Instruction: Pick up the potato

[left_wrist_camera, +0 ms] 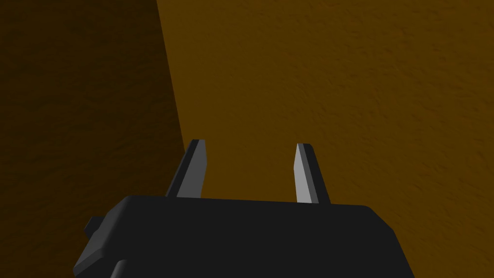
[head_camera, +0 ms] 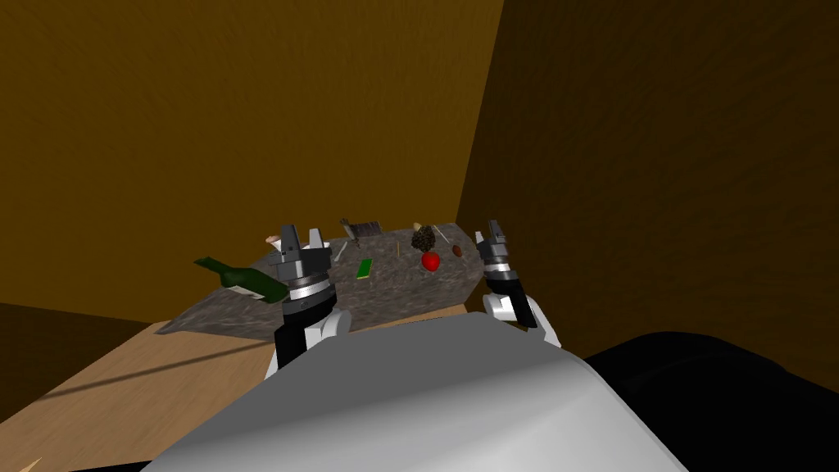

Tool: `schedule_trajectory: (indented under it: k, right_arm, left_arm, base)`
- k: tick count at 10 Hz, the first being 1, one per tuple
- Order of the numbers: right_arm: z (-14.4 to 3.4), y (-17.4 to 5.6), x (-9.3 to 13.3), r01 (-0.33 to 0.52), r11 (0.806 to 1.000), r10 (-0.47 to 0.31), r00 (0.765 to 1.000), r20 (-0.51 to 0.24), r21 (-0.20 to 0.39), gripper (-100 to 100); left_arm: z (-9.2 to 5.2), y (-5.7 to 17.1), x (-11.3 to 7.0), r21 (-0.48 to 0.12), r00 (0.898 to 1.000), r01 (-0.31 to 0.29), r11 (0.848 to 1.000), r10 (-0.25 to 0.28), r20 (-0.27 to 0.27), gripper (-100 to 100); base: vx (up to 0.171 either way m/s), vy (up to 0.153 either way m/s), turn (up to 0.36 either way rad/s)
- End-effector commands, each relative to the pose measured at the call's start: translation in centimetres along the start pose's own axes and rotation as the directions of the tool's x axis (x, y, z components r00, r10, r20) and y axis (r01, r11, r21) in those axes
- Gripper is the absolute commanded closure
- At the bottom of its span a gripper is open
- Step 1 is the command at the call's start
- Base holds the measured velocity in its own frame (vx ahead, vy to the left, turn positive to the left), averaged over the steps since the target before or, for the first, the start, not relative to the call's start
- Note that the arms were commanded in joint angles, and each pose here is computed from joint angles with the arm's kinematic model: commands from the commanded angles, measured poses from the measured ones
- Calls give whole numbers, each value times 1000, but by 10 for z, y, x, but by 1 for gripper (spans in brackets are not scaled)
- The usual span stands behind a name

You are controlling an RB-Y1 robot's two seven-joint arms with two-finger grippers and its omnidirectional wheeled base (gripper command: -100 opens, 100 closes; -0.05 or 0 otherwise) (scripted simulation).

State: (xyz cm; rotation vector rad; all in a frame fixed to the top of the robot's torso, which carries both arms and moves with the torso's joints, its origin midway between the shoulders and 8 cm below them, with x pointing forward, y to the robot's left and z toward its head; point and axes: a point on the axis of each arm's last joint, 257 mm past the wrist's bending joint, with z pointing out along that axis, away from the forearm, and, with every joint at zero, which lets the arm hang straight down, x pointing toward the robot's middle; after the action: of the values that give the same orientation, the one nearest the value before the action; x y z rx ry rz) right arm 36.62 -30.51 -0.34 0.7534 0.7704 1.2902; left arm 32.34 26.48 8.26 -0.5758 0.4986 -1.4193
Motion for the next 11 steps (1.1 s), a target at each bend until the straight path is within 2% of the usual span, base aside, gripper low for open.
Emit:
schedule_trajectory:
  k: [1, 2, 3, 4, 5, 6, 7, 8, 9, 10, 11]
  right_arm:
    - [0, -18, -2, -55, 997, 56, 998, -3, 49, -100]
    - [2, -32, -3, -88, 992, 89, 996, -3, 91, -100]
    - [1, -33, -3, -105, 990, 106, 994, -1, 94, -100]
    - [2, -49, -5, -147, 979, 148, 989, 5, 139, -100]
    - [2, -50, -5, -157, 977, 157, 988, 7, 143, -100]
    - [3, -66, -6, -202, 962, 202, 979, 17, 186, -100]
    - [2, -68, -7, -211, 958, 211, 977, 22, 194, -100]
    - [3, -83, -8, -254, 939, 253, 967, 35, 233, -100]
    - [2, -87, -8, -268, 931, 266, 963, 44, 247, -100]
    - [3, -103, -10, -310, 907, 306, 950, 61, 284, -100]
    - [1, -107, -10, -327, 897, 320, 945, 73, 299, -100]
  left_arm:
    - [0, 0, 0, 0, 1000, 0, 1000, 0, 0, 0]
    - [0, 0, 0, 0, 1000, 0, 1000, 0, 0, 0]
    - [0, 0, 0, 0, 1000, 0, 1000, 0, 0, 0]
    - [0, 0, 0, 0, 1000, 0, 1000, 0, 0, 0]
    - [0, 0, 0, 0, 1000, 0, 1000, 0, 0, 0]
    - [0, 0, 0, 0, 1000, 0, 1000, 0, 0, 0]
    - [0, 0, 0, 0, 1000, 0, 1000, 0, 0, 0]
    - [0, 0, 0, 0, 1000, 0, 1000, 0, 0, 0]
    - [0, 0, 0, 0, 1000, 0, 1000, 0, 0, 0]
    - [0, 0, 0, 0, 1000, 0, 1000, 0, 0, 0]
    - [0, 0, 0, 0, 1000, 0, 1000, 0, 0, 0]
  base:
    - [-44, 4, 10]
    - [-69, 20, 21]
    - [-57, 12, 2]
    - [-56, 7, 15]
    - [-43, 8, 10]
    - [-59, 11, 18]
    - [-49, 11, 7]
    - [-54, 11, 26]
    - [-43, 5, 9]
    - [-54, 12, 21]
    - [-48, 5, 14]
